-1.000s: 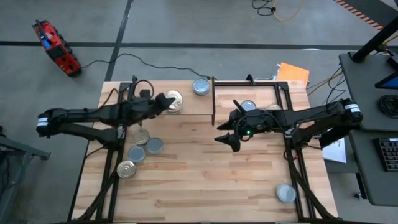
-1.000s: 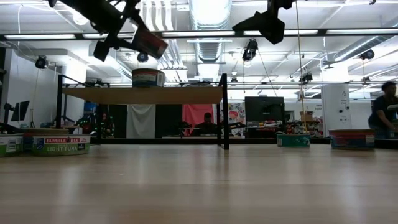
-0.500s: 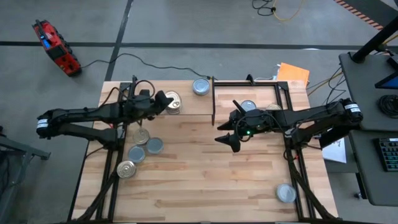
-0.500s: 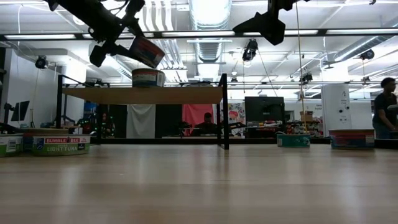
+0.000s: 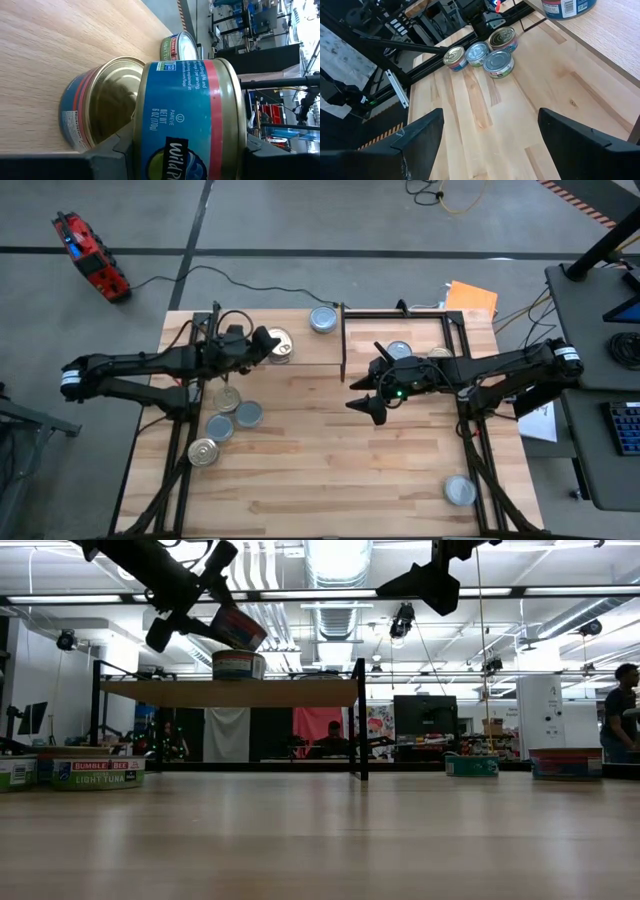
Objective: Stack canned seafood by type on shelf
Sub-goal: Stack the blue and pink tuna can on top of the blue and pink tuna can on the shelf
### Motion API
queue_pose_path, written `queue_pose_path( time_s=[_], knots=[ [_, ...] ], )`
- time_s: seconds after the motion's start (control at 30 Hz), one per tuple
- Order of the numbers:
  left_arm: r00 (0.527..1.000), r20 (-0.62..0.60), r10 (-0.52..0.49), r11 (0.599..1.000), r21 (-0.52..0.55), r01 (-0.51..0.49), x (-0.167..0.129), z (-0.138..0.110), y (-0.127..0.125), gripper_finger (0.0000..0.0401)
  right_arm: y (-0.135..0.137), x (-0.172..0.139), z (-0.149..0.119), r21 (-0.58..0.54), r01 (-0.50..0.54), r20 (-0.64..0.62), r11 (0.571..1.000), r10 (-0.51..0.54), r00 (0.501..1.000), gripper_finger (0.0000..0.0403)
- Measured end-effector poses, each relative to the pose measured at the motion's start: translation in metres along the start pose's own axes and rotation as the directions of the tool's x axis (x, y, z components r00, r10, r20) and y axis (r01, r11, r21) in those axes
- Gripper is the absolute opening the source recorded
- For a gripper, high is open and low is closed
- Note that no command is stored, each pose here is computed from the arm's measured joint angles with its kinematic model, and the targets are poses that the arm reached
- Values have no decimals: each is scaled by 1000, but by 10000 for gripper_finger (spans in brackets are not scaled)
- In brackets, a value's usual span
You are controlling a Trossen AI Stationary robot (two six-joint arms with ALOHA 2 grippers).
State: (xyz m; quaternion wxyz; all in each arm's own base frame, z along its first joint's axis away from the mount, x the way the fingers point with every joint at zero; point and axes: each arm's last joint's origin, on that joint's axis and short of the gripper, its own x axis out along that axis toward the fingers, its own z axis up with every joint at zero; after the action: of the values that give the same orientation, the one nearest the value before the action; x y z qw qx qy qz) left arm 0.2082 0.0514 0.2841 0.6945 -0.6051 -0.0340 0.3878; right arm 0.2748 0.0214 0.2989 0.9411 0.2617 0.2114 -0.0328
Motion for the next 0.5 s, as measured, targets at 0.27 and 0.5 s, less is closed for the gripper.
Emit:
queue_pose_path(
  time_s=[0.27, 0.5],
  knots=[
    [1000, 10, 2, 1000, 3, -2, 0, 1, 0, 186, 0, 0, 0, 0, 0, 0, 1000, 0, 1000, 306],
    [1000, 9, 9, 1000, 9, -9, 0, 1, 1, 182, 0, 0, 0, 0, 1, 0, 1000, -1, 1000, 319]
  ],
)
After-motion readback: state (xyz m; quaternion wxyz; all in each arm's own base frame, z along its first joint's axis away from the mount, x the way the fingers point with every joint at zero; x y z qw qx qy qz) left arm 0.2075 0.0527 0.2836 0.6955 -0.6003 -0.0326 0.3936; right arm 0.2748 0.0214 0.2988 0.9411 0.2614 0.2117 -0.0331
